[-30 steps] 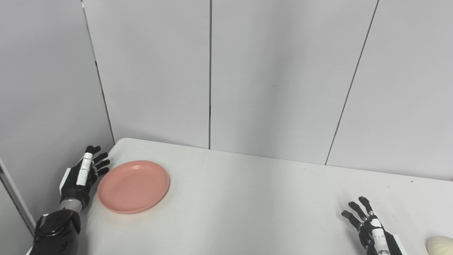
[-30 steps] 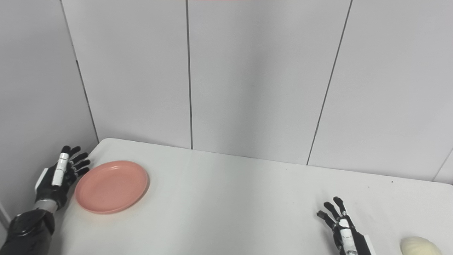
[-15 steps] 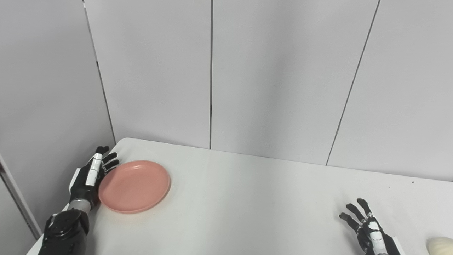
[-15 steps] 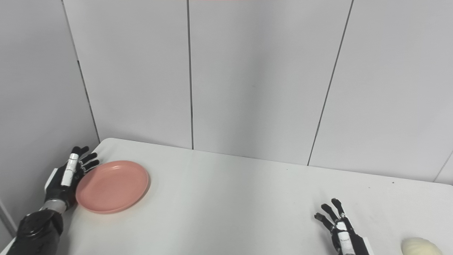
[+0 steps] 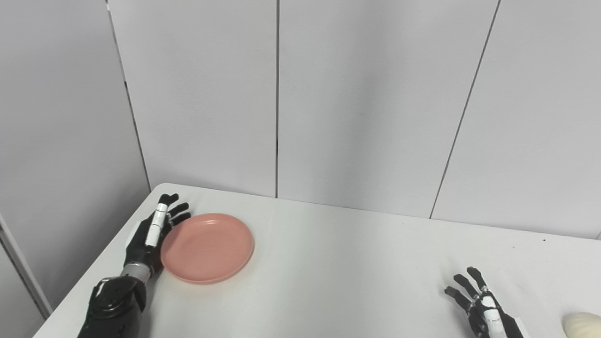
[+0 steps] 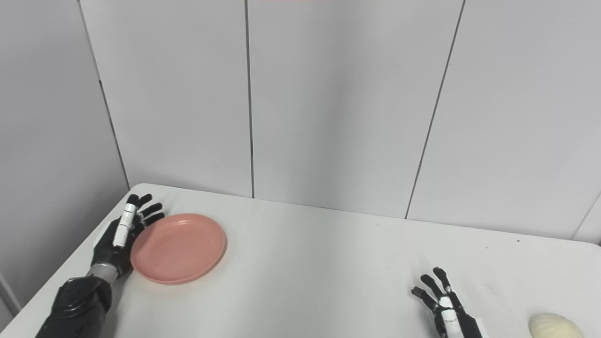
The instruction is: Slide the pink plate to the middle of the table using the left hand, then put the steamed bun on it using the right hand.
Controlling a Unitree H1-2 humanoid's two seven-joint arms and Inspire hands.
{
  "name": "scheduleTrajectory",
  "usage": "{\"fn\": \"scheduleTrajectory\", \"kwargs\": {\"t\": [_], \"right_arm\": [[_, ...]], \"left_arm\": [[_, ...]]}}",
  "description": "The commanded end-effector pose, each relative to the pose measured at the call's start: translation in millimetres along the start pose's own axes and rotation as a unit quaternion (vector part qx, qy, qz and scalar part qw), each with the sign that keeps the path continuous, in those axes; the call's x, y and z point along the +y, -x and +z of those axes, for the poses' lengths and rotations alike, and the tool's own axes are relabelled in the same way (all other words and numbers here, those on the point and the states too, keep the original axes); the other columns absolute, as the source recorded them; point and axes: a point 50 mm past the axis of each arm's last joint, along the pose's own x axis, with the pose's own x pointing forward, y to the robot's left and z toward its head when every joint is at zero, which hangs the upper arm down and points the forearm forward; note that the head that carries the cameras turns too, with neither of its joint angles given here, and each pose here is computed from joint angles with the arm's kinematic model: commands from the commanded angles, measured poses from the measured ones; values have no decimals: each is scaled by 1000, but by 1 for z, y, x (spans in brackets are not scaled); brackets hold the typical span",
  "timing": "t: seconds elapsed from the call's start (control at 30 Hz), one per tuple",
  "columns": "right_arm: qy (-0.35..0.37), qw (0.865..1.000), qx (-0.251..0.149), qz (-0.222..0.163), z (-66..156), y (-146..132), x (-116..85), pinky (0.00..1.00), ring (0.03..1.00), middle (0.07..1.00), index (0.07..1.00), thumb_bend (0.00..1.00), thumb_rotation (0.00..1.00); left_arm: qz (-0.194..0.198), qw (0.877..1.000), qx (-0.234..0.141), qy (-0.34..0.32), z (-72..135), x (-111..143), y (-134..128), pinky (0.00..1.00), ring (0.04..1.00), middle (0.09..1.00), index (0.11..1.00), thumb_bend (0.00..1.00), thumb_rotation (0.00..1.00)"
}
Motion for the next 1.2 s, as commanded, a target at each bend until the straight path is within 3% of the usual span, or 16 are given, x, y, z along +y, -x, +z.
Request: {"fn": "scheduleTrajectory", "kwargs": {"t": [0.0,0.1,0.33,1.17], "right_arm": [[-11,1000,22,-3,-11,10,5,947,820,899,952,807,897],[-8,1000,23,-2,-11,9,6,937,814,899,950,810,892],[0,1000,26,3,-10,9,11,956,823,897,951,796,899],[10,1000,26,8,-2,9,28,941,803,887,941,768,893]], "left_arm": [[-25,1000,-5,-4,9,-12,-8,757,800,820,860,850,870],[-35,999,1,5,10,-23,-10,794,811,823,864,858,847],[-59,998,7,-19,11,-42,-14,763,794,810,857,856,863],[-135,991,20,2,6,-131,-14,775,798,806,848,831,876]]}}
